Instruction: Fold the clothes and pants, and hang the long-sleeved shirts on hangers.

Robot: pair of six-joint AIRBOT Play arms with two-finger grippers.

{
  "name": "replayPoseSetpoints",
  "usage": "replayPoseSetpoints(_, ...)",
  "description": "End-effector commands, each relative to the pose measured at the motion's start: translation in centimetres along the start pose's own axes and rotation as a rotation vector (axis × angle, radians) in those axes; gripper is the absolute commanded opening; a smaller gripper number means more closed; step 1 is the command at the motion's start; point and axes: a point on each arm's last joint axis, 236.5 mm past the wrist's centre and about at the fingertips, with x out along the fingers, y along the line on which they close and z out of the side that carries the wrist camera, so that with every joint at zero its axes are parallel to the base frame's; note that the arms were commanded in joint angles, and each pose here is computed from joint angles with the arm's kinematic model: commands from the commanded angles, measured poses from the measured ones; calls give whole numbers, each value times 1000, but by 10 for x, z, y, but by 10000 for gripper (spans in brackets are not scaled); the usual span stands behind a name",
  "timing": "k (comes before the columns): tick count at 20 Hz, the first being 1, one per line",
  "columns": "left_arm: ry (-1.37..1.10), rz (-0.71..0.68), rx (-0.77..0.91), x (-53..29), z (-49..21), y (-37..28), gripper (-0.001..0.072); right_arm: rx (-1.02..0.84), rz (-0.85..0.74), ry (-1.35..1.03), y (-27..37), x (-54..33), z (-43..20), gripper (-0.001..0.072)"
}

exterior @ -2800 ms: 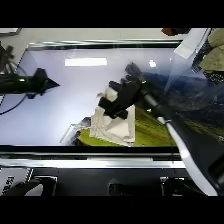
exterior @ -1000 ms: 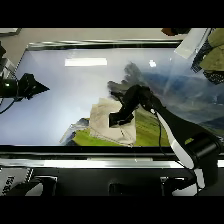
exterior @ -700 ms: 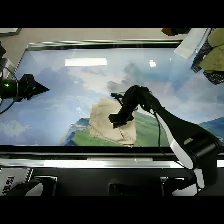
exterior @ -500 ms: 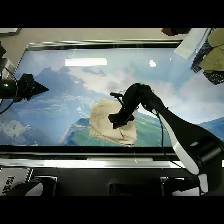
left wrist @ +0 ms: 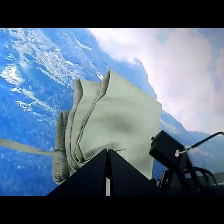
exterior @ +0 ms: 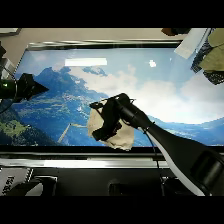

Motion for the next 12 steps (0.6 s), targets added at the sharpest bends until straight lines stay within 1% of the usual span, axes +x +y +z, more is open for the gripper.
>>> replayPoseSetpoints(1,-1,0,0,0,0,0,17,-62,-71,-49,23,14,5,296)
replayPoseSetpoints(4,-15,4,-7,-4,3,2,18,-69,-47,-20,32,14,-4,383)
replayPoseSetpoints(5,-30,9,-13,-9,6,5,17,-85,-45,-11,33,10,-8,384)
replayPoseSetpoints(7,-84,21,-43,-22,16,13,18,-144,-30,-43,35,-11,-10,457)
replayPoseSetpoints(9,-144,36,-62,-39,25,22,17,-168,6,-128,39,-48,-8,463)
replayPoseSetpoints(11,-185,55,-82,-54,30,31,17,-129,12,-250,24,-97,-4,463)
replayPoseSetpoints(12,-192,62,-89,-58,31,34,17,-82,3,-320,7,-125,-3,463)
